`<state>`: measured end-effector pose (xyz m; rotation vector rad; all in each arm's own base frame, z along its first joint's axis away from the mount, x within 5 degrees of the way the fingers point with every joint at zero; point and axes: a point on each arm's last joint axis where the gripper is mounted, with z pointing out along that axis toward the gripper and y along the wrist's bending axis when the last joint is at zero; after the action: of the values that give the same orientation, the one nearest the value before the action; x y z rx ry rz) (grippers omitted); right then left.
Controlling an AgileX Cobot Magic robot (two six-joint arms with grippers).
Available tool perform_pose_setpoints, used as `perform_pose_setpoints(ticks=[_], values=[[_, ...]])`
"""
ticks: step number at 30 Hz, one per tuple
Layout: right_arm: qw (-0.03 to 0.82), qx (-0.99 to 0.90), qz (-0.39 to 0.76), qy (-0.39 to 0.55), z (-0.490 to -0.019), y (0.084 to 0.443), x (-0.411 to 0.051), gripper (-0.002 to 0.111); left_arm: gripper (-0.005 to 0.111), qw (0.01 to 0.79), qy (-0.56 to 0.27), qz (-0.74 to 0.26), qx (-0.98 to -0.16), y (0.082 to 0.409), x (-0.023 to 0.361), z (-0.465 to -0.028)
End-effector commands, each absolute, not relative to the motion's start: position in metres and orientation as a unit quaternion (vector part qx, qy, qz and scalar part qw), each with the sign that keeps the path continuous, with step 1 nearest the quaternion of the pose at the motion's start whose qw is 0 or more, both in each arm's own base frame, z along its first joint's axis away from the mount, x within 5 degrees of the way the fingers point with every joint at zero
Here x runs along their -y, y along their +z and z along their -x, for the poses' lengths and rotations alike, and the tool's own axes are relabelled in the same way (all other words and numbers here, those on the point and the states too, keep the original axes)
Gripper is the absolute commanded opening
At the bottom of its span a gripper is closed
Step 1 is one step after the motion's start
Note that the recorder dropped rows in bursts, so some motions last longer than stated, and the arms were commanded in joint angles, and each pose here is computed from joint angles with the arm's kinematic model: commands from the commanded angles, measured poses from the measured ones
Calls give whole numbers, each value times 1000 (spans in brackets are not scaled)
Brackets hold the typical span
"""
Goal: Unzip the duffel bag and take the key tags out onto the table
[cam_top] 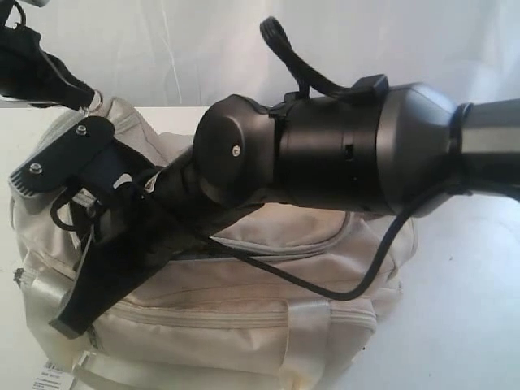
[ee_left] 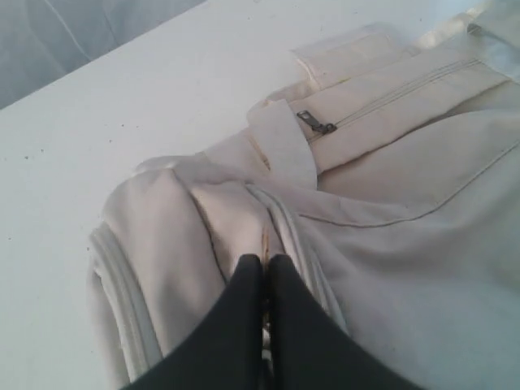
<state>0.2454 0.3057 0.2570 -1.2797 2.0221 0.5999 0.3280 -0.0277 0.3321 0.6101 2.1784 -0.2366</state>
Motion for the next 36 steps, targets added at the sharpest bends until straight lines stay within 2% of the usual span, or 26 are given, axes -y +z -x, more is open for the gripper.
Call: perform_pose_setpoints(ticks=[1, 17, 29, 30, 32, 33, 34, 35, 36], values=[[316, -774, 496, 235, -240, 259, -304, 13, 0, 431, -101, -242, -863, 334, 29, -341], [313, -774, 497, 235, -240, 258, -304, 13, 0, 451, -124, -262, -844, 323, 38, -388], [312, -774, 498, 236, -239, 258, -305, 13, 0, 478, -97, -219, -845, 306, 32, -422], [312, -774, 498, 236, -239, 258, -305, 13, 3, 478, -97, -219, -845, 306, 32, -422], [312, -774, 498, 236, -239, 258, -305, 13, 25, 473, -104, -223, -846, 306, 33, -420], [312, -774, 498, 236, -239, 258, -305, 13, 51, 472, -107, -228, -845, 310, 34, -417], [312, -774, 499, 236, -239, 258, -304, 13, 65, 474, -108, -231, -843, 314, 34, -416], [312, -774, 499, 236, -239, 258, -304, 13, 85, 472, -111, -245, -839, 325, 36, -409], [312, -774, 498, 236, -239, 258, -305, 13, 90, 471, -109, -249, -839, 333, 36, -405]])
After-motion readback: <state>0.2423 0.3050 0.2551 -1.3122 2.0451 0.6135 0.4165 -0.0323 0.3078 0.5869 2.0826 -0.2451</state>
